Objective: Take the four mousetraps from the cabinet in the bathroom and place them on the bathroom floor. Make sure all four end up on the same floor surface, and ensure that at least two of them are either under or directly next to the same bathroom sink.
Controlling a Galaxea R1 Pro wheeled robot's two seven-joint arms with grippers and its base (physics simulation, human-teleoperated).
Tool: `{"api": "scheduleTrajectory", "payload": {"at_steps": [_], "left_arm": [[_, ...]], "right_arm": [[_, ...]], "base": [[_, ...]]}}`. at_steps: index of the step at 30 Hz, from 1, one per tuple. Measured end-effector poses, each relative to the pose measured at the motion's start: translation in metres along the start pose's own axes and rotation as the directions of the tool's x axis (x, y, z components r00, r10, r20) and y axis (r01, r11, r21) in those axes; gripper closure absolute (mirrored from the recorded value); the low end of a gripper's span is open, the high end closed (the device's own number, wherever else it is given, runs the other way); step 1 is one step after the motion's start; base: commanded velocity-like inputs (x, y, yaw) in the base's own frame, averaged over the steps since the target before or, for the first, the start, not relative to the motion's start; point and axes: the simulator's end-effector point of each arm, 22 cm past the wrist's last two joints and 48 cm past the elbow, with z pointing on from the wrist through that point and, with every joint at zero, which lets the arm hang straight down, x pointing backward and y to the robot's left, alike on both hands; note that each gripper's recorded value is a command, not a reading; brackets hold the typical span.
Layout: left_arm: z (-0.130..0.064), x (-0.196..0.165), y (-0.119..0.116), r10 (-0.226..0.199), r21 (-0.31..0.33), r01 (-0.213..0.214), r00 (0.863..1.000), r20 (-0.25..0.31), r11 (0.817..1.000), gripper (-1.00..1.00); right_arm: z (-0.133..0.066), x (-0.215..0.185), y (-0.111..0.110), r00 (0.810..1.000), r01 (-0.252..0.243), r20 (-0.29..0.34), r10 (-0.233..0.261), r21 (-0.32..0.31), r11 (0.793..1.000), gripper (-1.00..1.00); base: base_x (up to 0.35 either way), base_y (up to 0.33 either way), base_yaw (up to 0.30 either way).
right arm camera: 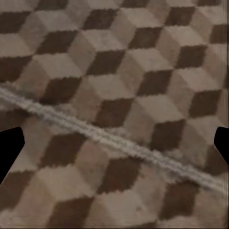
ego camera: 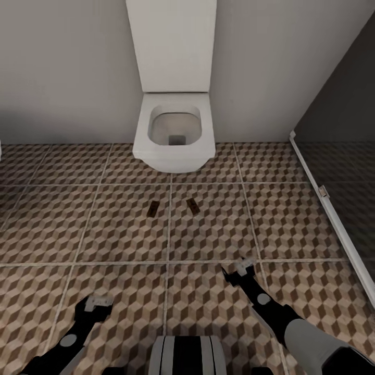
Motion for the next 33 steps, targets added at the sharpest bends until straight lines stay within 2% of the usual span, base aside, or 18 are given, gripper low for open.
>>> {"api": "scheduleTrajectory", "payload": {"at_steps": [2, 9, 11, 14, 18, 26, 33], "left_arm": [[-0.005, 0.005, 0.002, 0.001, 0.000, -0.001, 1.000, -0.002, 1.000, -1.00], [-0.031, 0.044, 0.012, 0.018, 0.011, -0.018, 0.997, -0.077, 1.000, -1.00], [-0.040, 0.054, 0.017, 0.024, 0.006, -0.023, 0.996, -0.084, 1.000, -1.00], [-0.054, 0.060, 0.022, 0.027, -0.003, -0.028, 0.997, -0.065, 1.000, -1.00], [-0.073, 0.066, 0.030, 0.036, -0.018, -0.037, 0.998, -0.045, 0.999, -1.00], [-0.106, 0.076, 0.037, 0.050, -0.026, -0.051, 0.998, -0.045, 0.998, -1.00], [-0.131, 0.082, 0.038, 0.055, -0.013, -0.056, 0.997, -0.053, 0.998, -1.00]], "right_arm": [[-0.005, 0.004, -0.002, 1.000, 0.002, -0.010, -0.002, 0.002, 1.000, -1.00], [-0.033, 0.043, -0.008, 0.995, 0.008, -0.099, -0.007, 0.009, 1.000, -1.00], [-0.041, 0.048, -0.008, 0.995, 0.009, -0.103, -0.008, 0.010, 1.000, -1.00], [-0.053, 0.050, -0.006, 0.996, 0.005, -0.087, -0.004, 0.007, 1.000, -1.00], [-0.076, 0.065, 0.004, 0.995, -0.004, -0.102, 0.003, -0.005, 1.000, -1.00], [-0.109, 0.076, 0.018, 0.993, -0.017, -0.114, 0.014, -0.024, 1.000, -1.00], [-0.129, 0.076, 0.025, 0.992, -0.026, -0.125, 0.021, -0.034, 0.999, -1.00]], "base": [[0.000, 0.000, 0.000], [0.000, 0.000, 0.000], [0.000, 0.000, 0.000], [0.000, 0.000, 0.000], [0.000, 0.000, 0.000], [0.000, 0.000, 0.000], [0.000, 0.000, 0.000]]}}
